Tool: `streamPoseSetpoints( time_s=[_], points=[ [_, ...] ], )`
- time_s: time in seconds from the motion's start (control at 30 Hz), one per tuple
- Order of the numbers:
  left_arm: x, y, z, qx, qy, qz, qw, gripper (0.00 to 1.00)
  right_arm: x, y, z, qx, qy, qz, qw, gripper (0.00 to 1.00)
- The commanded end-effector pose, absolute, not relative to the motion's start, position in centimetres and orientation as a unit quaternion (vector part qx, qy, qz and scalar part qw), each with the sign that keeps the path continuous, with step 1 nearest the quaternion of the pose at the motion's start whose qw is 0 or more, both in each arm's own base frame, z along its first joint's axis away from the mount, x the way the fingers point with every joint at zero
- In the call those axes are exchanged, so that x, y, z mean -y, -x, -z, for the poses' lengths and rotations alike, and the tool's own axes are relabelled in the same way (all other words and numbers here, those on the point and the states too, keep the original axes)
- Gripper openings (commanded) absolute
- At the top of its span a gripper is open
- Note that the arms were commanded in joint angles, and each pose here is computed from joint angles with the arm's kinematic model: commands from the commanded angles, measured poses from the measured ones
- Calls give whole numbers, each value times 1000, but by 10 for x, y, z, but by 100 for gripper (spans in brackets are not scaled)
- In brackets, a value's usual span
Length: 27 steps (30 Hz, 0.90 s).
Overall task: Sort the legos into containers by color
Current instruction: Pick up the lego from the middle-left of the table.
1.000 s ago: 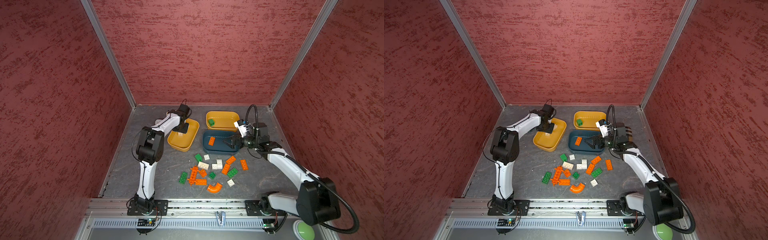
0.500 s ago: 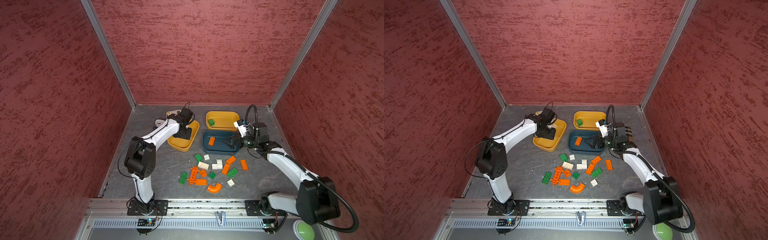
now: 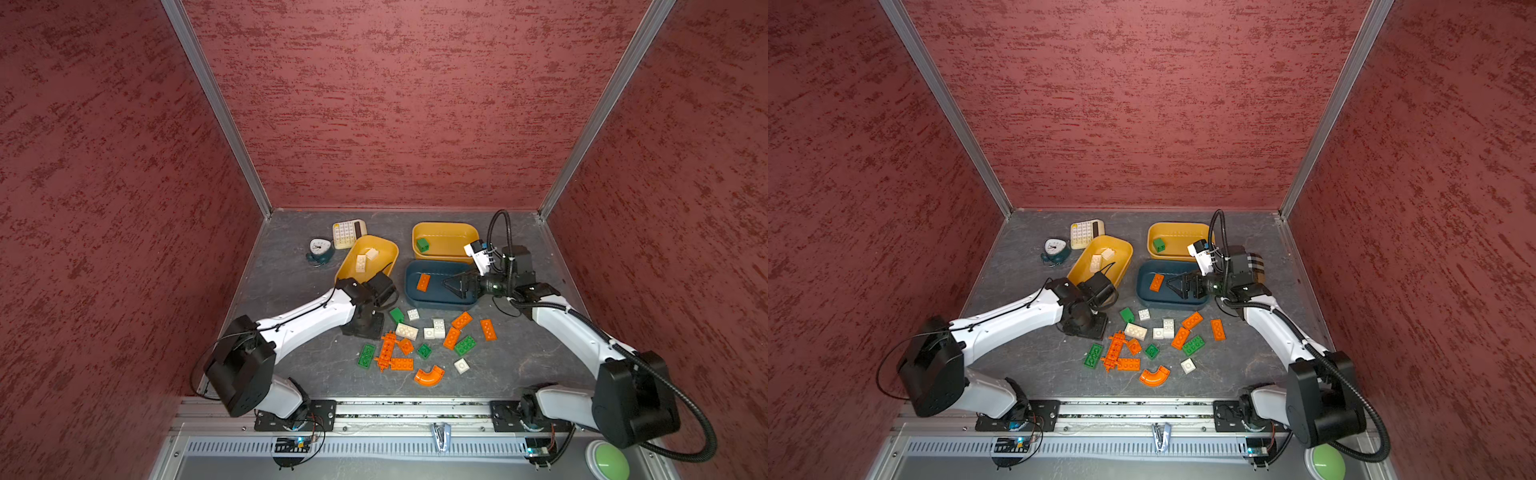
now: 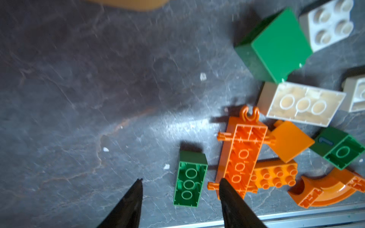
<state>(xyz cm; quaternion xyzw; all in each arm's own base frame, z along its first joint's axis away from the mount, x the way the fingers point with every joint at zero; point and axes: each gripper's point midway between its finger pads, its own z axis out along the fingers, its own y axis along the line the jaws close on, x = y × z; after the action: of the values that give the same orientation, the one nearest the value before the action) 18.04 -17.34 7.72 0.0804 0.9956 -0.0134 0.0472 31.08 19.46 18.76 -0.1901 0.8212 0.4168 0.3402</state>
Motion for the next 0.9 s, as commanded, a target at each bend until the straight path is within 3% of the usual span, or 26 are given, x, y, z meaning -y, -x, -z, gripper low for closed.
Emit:
streamPoseSetpoints(
  time_s=[0.0, 0.27, 0.87],
  points=[
    [172, -152, -75, -999, -33, 30, 29, 62, -201, -307, -189, -813, 205, -425, 342, 99],
    [174, -116, -46, -999, -31, 43, 1, 58, -206, -304, -187, -814, 210, -424, 336, 99],
    [165, -159, -23, -999, -26, 32, 31, 52, -205, -302, -188, -820, 209, -411, 338, 99]
  ],
)
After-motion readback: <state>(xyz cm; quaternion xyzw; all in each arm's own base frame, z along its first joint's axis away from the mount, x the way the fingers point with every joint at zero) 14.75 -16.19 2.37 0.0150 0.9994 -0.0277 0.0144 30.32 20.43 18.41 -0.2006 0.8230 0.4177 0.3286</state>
